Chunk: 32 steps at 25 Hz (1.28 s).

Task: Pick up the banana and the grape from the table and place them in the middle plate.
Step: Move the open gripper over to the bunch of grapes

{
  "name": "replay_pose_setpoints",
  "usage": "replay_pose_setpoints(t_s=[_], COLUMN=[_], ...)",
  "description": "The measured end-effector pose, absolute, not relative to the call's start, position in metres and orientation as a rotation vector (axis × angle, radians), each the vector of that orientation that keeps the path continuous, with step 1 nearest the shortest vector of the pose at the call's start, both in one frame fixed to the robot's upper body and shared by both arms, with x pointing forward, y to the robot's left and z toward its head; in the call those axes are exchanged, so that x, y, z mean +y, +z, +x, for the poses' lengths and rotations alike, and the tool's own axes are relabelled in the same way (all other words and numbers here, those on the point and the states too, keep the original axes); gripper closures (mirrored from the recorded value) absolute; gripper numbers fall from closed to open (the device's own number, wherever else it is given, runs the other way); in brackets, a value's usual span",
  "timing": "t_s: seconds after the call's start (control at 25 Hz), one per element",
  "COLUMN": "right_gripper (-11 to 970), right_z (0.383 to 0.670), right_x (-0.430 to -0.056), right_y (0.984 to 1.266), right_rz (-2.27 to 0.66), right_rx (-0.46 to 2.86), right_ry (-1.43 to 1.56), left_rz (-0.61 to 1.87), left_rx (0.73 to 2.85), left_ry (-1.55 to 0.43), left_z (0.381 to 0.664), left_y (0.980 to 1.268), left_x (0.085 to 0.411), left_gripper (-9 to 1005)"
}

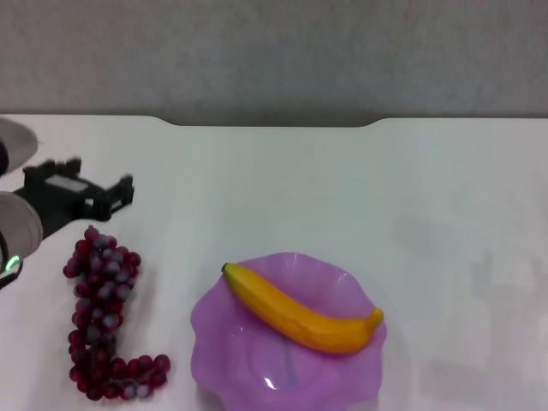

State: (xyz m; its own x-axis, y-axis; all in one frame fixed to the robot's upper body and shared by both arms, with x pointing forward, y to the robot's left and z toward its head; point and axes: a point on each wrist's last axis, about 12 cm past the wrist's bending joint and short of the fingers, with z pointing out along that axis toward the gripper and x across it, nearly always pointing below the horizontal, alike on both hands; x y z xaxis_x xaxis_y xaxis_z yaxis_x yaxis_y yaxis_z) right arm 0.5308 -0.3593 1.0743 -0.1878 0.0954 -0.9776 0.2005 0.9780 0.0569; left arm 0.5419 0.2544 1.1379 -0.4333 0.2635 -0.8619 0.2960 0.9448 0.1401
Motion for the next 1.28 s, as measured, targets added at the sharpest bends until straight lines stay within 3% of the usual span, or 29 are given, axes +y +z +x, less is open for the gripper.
replay_pose_setpoints(t_s=[0.24,0.48,0.92,1.28], right_gripper=[246,245,245,245], right_z=[0.537,0.545,0.55,0.552], right_x=[-0.352,-0.344,-0.34,-0.339], right_y=[1.076,1.075,1.076,1.075], right_rz=[0.2,0.171,0.157,0.153], right_rx=[1.77,1.799,1.807,1.817], right_ry=[-0.074,-0.05,-0.041,-0.035], left_rz=[0.395,0.38,0.392,0.394], left_rx=[2.333,2.535,2.604,2.623], left_ry=[-0.09,0.008,0.04,0.052], left_z=[0.557,0.573,0.586,0.593], left_y=[1.15,1.131,1.107,1.093], left_x=[0.249,0.249,0.248,0.247], left_gripper=[283,284,285,374])
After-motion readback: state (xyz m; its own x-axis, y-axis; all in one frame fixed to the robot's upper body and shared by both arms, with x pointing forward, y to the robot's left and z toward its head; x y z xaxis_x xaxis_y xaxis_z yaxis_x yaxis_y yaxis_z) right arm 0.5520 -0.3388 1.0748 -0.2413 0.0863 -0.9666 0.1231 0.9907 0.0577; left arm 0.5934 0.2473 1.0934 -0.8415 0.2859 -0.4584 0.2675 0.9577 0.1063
